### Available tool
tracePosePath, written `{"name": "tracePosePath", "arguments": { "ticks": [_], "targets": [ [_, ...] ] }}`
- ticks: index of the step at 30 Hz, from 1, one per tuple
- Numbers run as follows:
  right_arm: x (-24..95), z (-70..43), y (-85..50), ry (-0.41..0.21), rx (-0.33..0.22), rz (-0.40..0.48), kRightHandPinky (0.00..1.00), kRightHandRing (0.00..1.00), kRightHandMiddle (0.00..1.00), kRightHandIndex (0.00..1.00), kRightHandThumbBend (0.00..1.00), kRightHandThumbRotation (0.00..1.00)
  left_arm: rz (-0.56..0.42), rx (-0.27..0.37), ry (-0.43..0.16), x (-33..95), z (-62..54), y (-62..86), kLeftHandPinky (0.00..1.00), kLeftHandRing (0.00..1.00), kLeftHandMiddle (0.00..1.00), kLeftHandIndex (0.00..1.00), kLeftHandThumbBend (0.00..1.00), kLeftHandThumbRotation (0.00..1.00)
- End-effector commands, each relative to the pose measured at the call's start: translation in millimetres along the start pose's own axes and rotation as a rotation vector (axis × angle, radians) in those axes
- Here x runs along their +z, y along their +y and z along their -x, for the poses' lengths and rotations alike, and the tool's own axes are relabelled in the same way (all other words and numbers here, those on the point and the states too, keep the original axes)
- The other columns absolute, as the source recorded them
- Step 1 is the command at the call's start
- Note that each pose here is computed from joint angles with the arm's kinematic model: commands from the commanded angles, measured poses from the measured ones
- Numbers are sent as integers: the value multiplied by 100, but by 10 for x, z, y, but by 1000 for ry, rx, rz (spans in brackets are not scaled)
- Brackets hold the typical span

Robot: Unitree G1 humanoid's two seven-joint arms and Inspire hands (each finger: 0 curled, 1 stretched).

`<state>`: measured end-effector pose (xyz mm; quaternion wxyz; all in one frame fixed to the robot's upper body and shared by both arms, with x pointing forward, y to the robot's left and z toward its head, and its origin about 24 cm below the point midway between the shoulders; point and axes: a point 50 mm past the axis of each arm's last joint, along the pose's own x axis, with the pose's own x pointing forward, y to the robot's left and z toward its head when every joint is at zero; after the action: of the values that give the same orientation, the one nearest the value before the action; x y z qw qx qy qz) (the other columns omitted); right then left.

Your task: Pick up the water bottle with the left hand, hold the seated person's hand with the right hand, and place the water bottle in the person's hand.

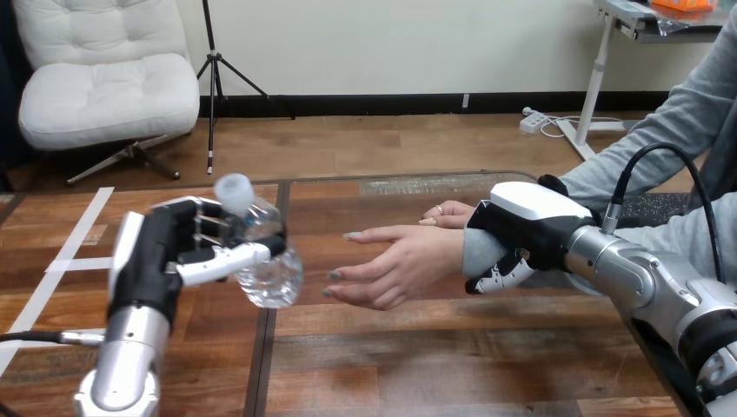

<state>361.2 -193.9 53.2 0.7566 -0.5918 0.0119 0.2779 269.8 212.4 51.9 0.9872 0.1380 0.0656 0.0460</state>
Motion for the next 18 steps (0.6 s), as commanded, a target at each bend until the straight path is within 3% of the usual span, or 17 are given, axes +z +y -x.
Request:
{"name": "tracePosePath", "arguments": {
  "ticks": [1,18],
  "targets": [
    [543,-128,-952,-204,-282,65,18,22,28,30,50,2,27,-29,-275,653,-223,-107,29,34,38,40,74,0],
    [579,-129,-990,-219,-287,74,18,22,28,30,49,3,42,-57,-295,690,-280,-233,28,33,38,40,74,0]
  ]
}}
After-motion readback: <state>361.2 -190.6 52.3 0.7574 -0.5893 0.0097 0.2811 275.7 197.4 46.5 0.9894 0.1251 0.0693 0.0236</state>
